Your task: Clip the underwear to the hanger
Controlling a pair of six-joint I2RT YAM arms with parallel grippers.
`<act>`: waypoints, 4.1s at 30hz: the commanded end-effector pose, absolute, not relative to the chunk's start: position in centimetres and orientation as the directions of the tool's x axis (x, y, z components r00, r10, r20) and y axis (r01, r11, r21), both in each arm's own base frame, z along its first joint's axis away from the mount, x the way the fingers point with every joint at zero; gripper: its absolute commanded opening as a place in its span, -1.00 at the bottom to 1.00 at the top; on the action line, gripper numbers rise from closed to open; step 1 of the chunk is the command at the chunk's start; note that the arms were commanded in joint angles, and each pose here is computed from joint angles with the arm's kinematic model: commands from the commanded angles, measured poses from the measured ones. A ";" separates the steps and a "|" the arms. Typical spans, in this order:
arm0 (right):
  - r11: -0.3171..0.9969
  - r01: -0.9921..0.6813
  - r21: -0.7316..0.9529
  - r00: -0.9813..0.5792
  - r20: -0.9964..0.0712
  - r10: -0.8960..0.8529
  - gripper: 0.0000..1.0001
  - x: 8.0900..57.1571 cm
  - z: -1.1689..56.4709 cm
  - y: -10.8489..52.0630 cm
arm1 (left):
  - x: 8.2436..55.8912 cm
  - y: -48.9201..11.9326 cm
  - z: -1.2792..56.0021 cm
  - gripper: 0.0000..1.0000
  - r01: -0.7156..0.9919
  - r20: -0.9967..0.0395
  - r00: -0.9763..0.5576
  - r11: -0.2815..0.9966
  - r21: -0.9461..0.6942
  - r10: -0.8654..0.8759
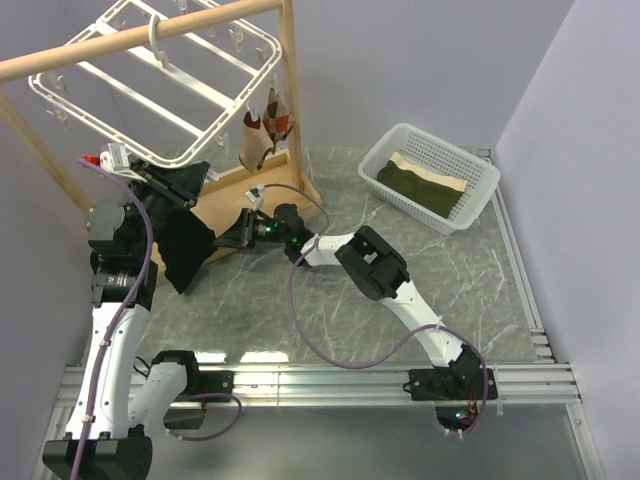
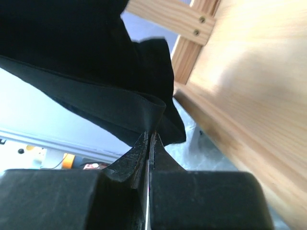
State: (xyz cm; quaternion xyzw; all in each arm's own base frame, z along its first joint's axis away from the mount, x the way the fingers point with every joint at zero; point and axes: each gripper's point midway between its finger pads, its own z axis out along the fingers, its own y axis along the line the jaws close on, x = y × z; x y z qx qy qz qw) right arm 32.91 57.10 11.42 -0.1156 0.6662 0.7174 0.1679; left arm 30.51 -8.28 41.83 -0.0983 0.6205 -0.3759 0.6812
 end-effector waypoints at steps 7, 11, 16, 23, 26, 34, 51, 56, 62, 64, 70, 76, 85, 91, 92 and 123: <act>-0.140 -0.500 0.854 -0.864 -0.482 0.147 -1.00 34.1 17.5 57.1 | 30.3 -8.0 43.2 -0.99 0.410 -0.773 -0.014 0.701 -0.583 -0.635; -0.157 -0.486 0.860 -0.872 -0.465 0.153 -0.84 34.1 17.8 57.4 | 30.4 -8.0 43.2 -0.99 0.410 -0.774 -0.013 0.703 -0.582 -0.633; -0.152 -0.463 0.873 -0.883 -0.440 0.163 -0.16 34.8 17.6 58.2 | 30.6 -8.1 43.3 -1.00 0.414 -0.770 -0.012 0.697 -0.585 -0.638; -0.124 -0.401 0.908 -0.910 -0.378 0.170 0.15 35.2 16.0 59.0 | 30.7 -8.1 43.3 -0.99 0.414 -0.772 -0.013 0.699 -0.583 -0.636; -0.116 -0.385 0.916 -0.915 -0.362 0.179 0.24 35.4 15.5 59.3 | 30.8 -8.1 43.2 -0.99 0.414 -0.773 -0.014 0.700 -0.582 -0.635; -0.071 -0.318 0.945 -0.934 -0.300 0.195 0.38 36.3 13.6 60.0 | 31.0 -8.0 42.8 -0.99 0.409 -0.770 -0.019 0.697 -0.589 -0.638; -0.210 -0.309 0.927 -0.949 -0.285 0.138 0.33 33.5 16.1 61.0 | 31.4 -7.9 42.3 -0.99 0.397 -0.784 -0.018 0.715 -0.575 -0.621; -0.234 -0.340 0.911 -0.938 -0.312 0.149 0.16 33.5 17.0 61.0 | 31.4 -7.7 42.0 -0.99 0.389 -0.785 -0.024 0.717 -0.578 -0.619; -0.254 -0.413 0.874 -0.909 -0.377 0.179 -0.49 34.3 19.0 59.9 | 31.5 -7.7 41.7 -0.99 0.386 -0.781 -0.032 0.713 -0.585 -0.623; -0.242 -0.429 0.870 -0.902 -0.397 0.171 -0.90 34.0 18.6 59.3 | 31.6 -7.6 41.6 -0.99 0.381 -0.778 -0.036 0.711 -0.591 -0.628; -0.196 -0.543 0.817 -0.839 -0.515 0.177 -1.00 33.3 21.1 55.4 | 31.6 -7.4 41.8 -0.99 0.374 -0.781 -0.036 0.716 -0.589 -0.623; -0.090 -0.727 0.681 -0.687 -0.722 0.086 -1.00 30.7 22.3 52.8 | 31.4 -7.2 42.6 -0.99 0.378 -0.782 -0.021 0.719 -0.583 -0.623; 0.022 -0.857 0.514 -0.514 -0.857 0.026 -1.00 30.2 23.6 50.5 | 31.2 -7.2 42.4 -0.99 0.370 -0.777 -0.029 0.715 -0.593 -0.629; -0.015 -0.948 0.317 -0.317 -0.948 -0.012 -1.00 29.1 24.6 48.6 | 31.2 -7.3 42.1 -0.99 0.371 -0.780 -0.038 0.716 -0.591 -0.624; -0.018 -0.968 0.251 -0.251 -0.968 -0.016 -1.00 29.2 25.0 48.4 | 31.2 -7.3 42.2 -0.99 0.374 -0.781 -0.039 0.715 -0.590 -0.624; 0.041 -0.952 -0.303 0.305 -0.952 0.035 -1.00 32.7 34.8 50.2 | 30.8 -7.6 42.1 -0.99 0.385 -0.785 -0.054 0.712 -0.587 -0.618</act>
